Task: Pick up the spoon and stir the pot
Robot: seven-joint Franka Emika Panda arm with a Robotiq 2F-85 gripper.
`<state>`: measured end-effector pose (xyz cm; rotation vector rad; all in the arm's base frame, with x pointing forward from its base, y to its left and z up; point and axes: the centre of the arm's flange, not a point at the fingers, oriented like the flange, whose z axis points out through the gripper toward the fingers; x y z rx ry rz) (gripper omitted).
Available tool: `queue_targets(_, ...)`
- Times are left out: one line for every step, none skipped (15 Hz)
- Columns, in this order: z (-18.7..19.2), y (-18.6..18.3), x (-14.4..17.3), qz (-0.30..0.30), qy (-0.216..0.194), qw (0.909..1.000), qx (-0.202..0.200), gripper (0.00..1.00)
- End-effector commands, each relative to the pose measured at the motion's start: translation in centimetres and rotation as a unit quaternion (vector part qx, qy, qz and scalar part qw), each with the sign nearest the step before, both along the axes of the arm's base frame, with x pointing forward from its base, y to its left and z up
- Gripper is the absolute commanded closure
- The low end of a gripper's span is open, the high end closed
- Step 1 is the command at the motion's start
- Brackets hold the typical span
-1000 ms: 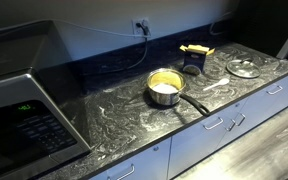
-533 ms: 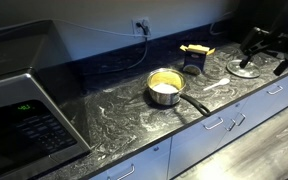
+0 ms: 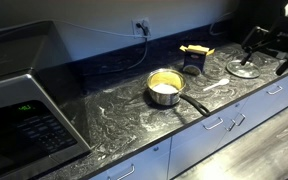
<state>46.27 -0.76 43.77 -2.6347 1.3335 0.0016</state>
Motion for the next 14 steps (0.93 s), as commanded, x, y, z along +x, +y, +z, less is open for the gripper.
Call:
queue_targets(-2.6,0.0,4.5,-0.092,0.028,0.995,0.026,0.0)
queue_targets(-3.7,0.0,5.7,-0.117,0.034,0.992,0.033,0.0)
queue_targets(-4.8,0.1,6.7,-0.144,0.036,0.9883,0.038,0.0)
queue_targets(-5.8,0.2,7.9,-0.168,0.035,0.984,0.046,0.0)
queue_targets(-6.7,0.2,8.8,-0.193,0.034,0.9791,0.054,0.0)
queue_targets(-7.8,0.1,9.9,-0.218,0.027,0.9736,0.061,0.0)
queue_targets(-8.8,0.0,10.8,-0.243,0.023,0.9673,0.071,0.0)
queue_targets(-9.7,-0.1,11.6,-0.268,0.018,0.9602,0.077,0.0)
queue_targets(-10.4,-0.2,12.3,-0.292,0.01,0.9529,0.081,0.0)
queue_targets(-11.1,-0.3,13.0,-0.319,0.003,0.9446,0.079,0.0)
queue_targets(-11.8,-0.5,13.6,-0.341,-0.006,0.9378,0.066,0.0)
queue_targets(-12.4,-0.7,14.2,-0.357,-0.011,0.9326,0.05,0.0)
queue_targets(-13.0,-0.9,14.6,-0.37,-0.011,0.9284,0.034,0.0)
queue_targets(-13.6,-0.9,14.9,-0.371,-0.002,0.9284,0.019,0.0)
